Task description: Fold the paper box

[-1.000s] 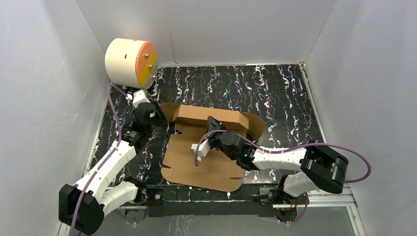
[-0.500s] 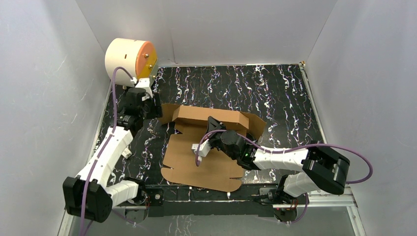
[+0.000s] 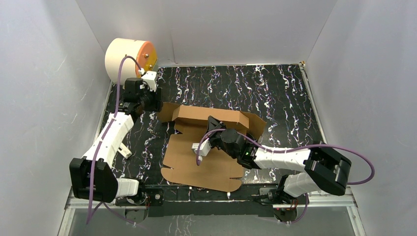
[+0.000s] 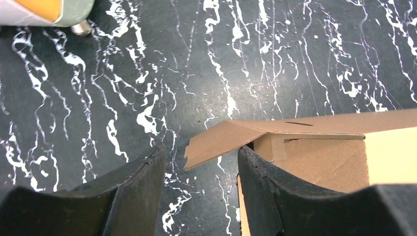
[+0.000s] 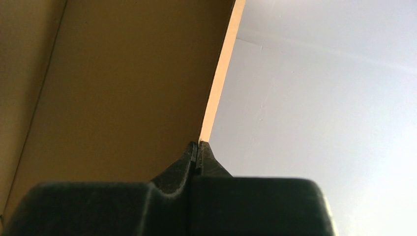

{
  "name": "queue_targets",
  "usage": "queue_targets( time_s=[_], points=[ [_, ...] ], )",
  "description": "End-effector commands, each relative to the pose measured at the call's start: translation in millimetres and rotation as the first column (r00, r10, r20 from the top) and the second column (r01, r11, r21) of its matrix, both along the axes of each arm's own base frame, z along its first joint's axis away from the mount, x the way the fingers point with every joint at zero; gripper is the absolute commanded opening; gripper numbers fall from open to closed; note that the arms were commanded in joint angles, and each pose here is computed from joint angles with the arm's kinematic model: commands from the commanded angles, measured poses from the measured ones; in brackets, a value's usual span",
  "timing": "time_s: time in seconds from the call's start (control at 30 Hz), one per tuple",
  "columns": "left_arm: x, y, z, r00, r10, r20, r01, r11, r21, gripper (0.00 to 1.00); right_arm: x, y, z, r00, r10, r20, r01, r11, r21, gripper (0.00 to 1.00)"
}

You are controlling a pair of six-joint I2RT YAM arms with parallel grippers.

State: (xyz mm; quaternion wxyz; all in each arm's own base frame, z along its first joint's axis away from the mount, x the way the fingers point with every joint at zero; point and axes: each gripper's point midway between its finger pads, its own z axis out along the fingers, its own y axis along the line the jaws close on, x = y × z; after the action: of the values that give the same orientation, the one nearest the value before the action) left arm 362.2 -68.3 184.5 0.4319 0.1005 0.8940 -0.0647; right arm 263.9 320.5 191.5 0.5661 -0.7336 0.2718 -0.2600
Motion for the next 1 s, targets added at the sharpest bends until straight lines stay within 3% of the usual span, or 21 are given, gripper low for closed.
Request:
queue_targets(
  time_s=[0.0,0.27,0.47,0.97],
  points=[
    [0,-15,0,0.991,-0.134,-0.015,0.134,0.991,-0.012,0.52,0,-4,-13,0.998,0.0,-0.057,-0.003,0.998,-0.056,0.0],
    [-8,-27,-3,0.976,-0.216,-0.036,0.214,0.976,-0.047,0.24,9,-6,-10,0.999,-0.016,-0.05,0.014,0.999,-0.053,0.0],
    [-21,-36,11,0.972,-0.236,-0.009,0.233,0.967,-0.106,0.09,16,-6,-1,0.999,-0.025,-0.032,0.024,0.999,-0.024,0.0],
    [-51,-65,24,0.981,-0.187,-0.056,0.157,0.925,-0.345,0.05,37,-3,8,0.998,-0.055,0.01,0.055,0.998,0.014,0.0]
  ],
)
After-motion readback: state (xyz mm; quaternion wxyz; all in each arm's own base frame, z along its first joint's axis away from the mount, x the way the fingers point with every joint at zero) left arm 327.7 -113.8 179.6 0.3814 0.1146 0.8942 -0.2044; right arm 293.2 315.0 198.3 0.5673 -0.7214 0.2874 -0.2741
